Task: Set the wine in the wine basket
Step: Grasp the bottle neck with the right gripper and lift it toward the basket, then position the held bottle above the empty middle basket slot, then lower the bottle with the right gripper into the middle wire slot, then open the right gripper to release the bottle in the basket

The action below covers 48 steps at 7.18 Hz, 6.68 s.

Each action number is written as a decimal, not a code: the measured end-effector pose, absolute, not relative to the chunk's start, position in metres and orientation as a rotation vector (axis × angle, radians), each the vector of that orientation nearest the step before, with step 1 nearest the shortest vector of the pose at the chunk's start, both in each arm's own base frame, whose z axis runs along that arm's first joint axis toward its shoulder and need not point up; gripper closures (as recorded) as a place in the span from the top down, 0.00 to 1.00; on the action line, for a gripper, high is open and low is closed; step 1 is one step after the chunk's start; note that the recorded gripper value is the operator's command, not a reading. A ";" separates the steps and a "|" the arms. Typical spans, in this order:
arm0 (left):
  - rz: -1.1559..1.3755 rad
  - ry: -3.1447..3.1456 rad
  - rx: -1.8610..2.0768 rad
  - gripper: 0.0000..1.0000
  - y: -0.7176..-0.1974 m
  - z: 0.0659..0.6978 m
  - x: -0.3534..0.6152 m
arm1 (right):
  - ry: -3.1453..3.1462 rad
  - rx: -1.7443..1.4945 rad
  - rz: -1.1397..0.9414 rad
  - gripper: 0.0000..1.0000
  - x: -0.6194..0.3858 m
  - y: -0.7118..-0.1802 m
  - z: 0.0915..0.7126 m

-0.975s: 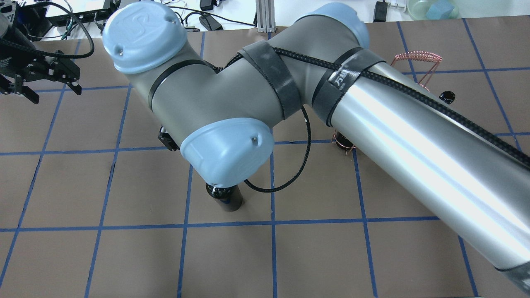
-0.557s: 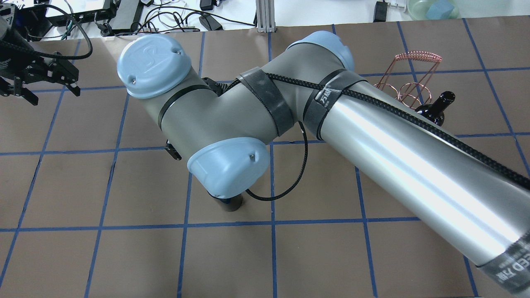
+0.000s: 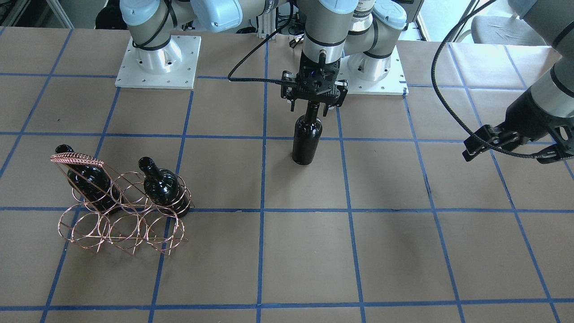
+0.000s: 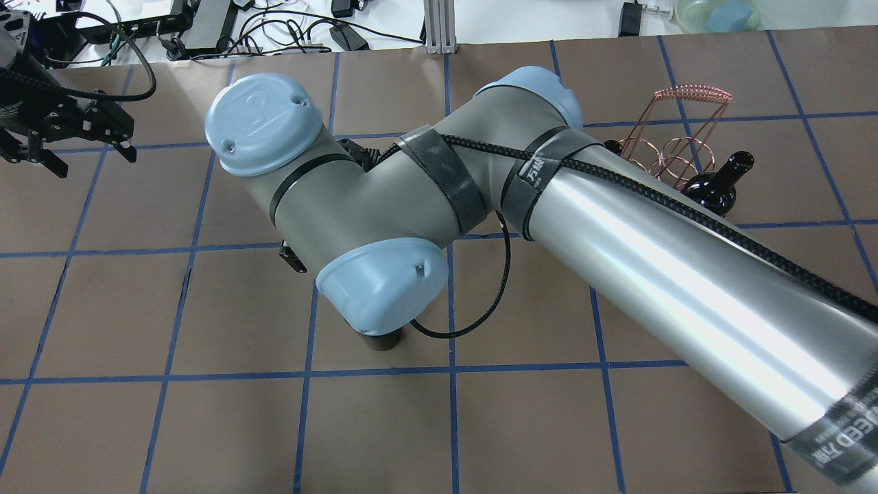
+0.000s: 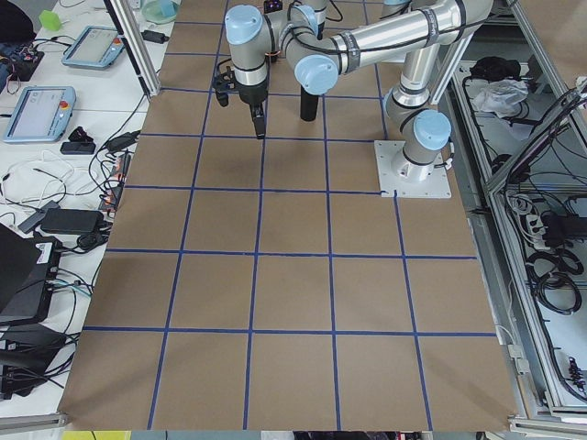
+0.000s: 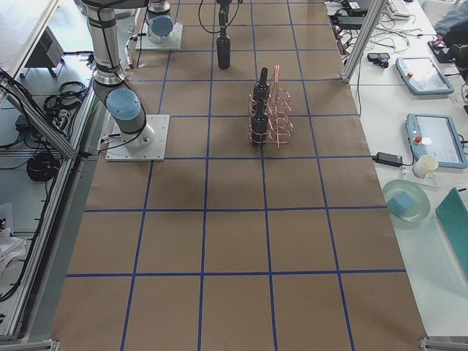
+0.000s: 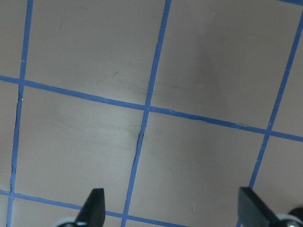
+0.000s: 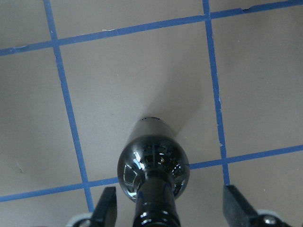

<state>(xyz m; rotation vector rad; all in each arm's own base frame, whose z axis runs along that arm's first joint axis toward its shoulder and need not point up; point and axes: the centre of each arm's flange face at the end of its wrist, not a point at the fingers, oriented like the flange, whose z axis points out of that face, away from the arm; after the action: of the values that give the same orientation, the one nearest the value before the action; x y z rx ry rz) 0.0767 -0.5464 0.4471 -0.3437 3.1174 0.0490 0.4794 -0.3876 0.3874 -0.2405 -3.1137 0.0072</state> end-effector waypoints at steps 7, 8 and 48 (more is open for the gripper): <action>0.041 3.120 -0.365 1.00 -0.547 0.447 0.070 | -3.137 -0.237 -0.035 0.47 0.481 -0.385 0.382; 0.039 3.118 -0.363 1.00 -0.546 0.448 0.070 | -3.141 -0.237 -0.028 0.41 0.482 -0.385 0.383; -0.051 3.091 0.028 1.00 -0.494 0.511 -0.070 | -3.113 -0.252 -0.034 0.14 0.063 -0.560 0.427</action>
<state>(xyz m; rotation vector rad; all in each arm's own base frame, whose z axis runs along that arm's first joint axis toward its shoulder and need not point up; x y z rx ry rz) -0.0696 -0.4938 0.5114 0.0284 3.0910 -0.0508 0.0628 -0.5600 0.4272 -0.2516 -3.1129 -0.0337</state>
